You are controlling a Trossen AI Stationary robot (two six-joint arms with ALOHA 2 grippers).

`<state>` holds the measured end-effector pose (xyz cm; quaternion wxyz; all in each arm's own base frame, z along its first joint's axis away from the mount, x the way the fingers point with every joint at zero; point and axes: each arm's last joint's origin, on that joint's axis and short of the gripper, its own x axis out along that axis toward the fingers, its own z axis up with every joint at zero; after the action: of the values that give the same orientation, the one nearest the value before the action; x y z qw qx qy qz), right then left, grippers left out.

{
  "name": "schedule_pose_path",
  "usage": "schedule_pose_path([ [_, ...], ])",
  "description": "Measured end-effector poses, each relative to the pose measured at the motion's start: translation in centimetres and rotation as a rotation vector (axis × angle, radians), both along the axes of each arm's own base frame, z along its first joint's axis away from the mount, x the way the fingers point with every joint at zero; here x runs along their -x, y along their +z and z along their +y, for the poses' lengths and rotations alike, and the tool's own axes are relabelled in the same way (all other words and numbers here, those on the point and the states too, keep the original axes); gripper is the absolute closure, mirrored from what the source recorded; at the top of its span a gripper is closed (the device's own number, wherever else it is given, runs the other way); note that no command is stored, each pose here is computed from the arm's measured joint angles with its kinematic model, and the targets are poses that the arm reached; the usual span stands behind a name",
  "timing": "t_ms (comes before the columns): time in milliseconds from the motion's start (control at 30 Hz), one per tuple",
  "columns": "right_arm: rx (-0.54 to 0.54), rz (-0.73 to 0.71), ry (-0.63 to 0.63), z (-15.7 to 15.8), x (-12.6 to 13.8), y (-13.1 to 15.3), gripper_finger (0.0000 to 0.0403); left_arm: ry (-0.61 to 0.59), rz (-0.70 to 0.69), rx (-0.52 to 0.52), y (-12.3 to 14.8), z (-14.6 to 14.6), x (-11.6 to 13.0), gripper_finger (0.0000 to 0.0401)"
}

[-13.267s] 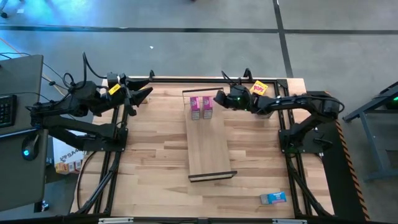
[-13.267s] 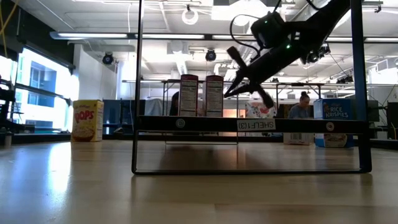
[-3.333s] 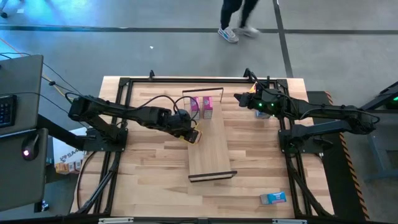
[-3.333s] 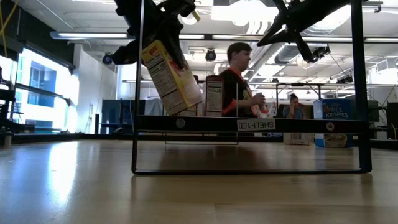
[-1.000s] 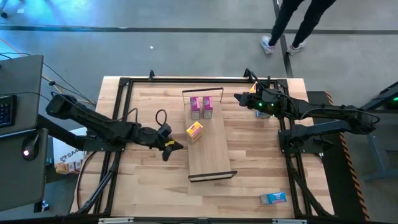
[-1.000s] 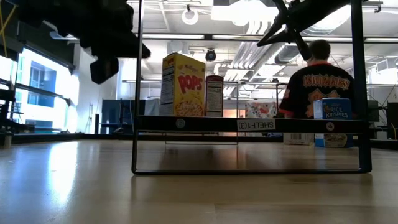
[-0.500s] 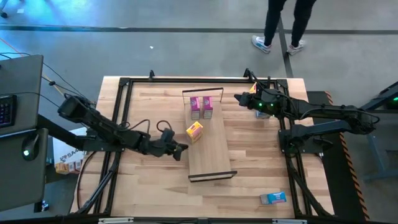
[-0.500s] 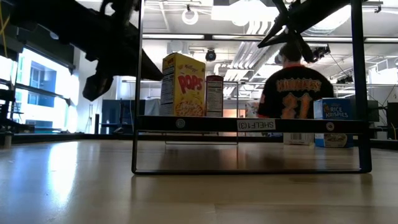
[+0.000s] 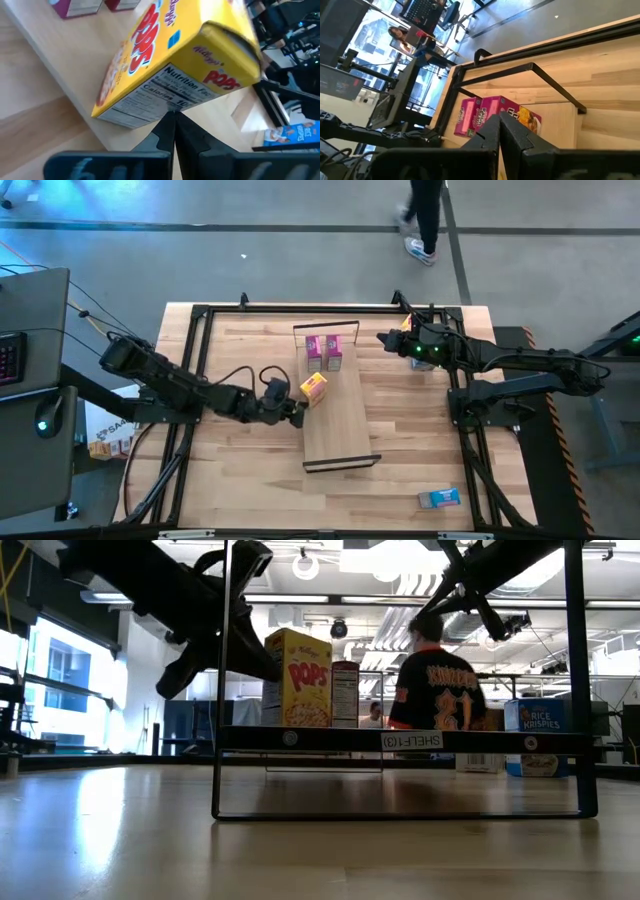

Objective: Stack cereal on shelf
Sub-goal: Put the left yellow cereal box on the shelf

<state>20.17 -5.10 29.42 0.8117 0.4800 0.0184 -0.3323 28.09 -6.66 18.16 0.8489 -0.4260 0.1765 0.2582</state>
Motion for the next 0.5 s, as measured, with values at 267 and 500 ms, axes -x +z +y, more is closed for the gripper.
schedule_pose_path([
  [267,0.001,0.006,0.001,0.0,0.0,0.0,0.0402,-0.023,-0.007,-0.012,0.2,1.1,-0.5,0.0401],
  [500,0.000,0.008,0.000,0.0,0.0,-0.1,0.0402,-0.062,-0.043,-0.017,0.7,1.9,-1.0,0.0401],
])
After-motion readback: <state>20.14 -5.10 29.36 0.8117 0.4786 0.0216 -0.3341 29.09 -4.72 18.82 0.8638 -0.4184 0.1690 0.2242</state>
